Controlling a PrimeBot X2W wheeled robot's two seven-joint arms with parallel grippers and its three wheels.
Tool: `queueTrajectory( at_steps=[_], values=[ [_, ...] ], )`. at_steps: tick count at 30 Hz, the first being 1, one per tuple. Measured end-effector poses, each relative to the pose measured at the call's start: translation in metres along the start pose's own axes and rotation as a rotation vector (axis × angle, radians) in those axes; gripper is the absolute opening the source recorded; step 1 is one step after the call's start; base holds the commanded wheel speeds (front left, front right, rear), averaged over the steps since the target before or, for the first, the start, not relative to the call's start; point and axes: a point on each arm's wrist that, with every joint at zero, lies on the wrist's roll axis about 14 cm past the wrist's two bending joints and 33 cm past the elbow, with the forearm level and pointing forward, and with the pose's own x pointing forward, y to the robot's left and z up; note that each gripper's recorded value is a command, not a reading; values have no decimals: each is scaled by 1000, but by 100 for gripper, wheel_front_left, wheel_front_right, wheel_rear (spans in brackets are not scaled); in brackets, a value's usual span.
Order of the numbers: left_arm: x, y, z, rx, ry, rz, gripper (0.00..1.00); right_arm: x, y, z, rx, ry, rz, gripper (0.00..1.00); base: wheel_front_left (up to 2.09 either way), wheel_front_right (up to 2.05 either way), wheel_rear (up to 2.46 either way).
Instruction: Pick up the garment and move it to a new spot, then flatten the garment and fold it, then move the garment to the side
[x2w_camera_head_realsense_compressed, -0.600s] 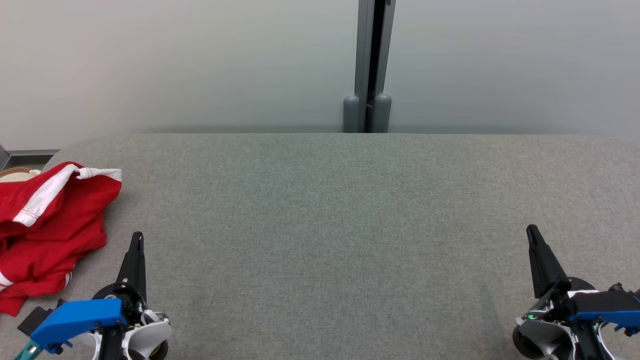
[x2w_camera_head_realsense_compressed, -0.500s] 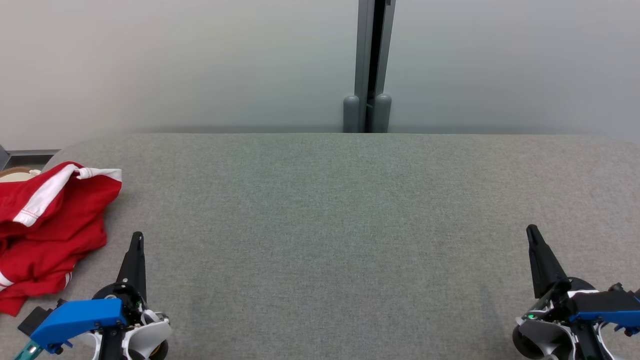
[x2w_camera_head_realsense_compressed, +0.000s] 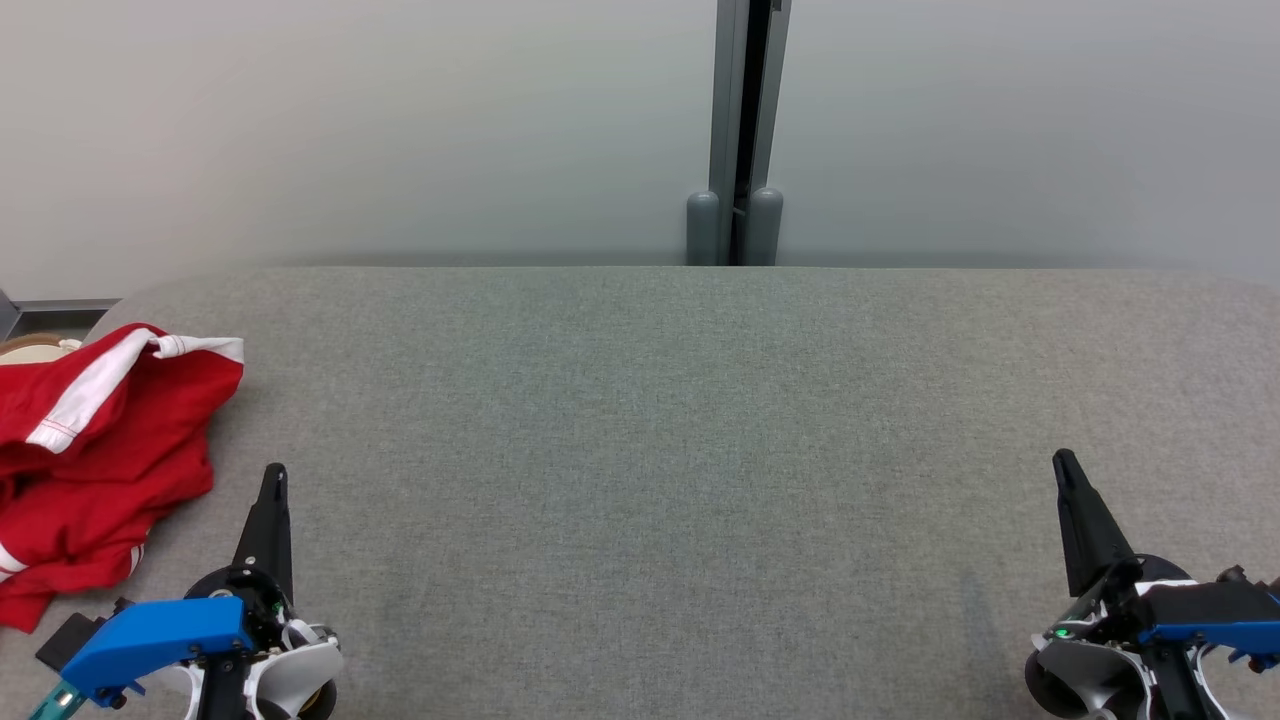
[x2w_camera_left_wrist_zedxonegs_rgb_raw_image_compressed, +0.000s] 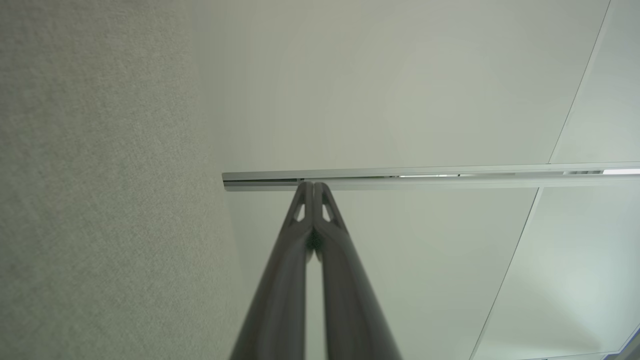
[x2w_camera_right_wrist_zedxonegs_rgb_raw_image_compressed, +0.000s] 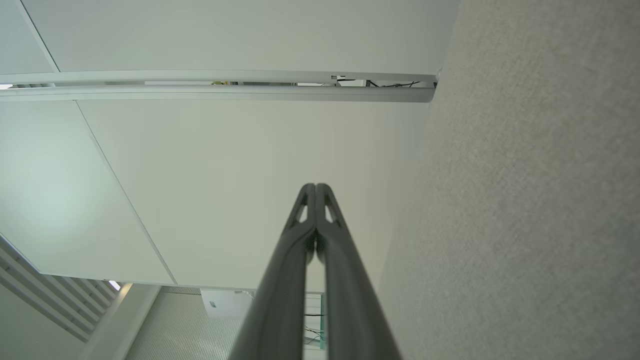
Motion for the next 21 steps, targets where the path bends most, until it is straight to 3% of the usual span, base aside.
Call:
queueTrajectory(
  at_steps=[13,14,21],
  values=[
    [0,0,0,0,0,0,0,0,0,0,0,0,0,0,0,0,0],
    [0,0,0,0,0,2,100,0,0,0,0,0,-1,100,0,0,0],
    [-15,31,0,-1,-13,93,100,-7,-21,-3,-3,0,-63,100,0,0,0]
  ],
)
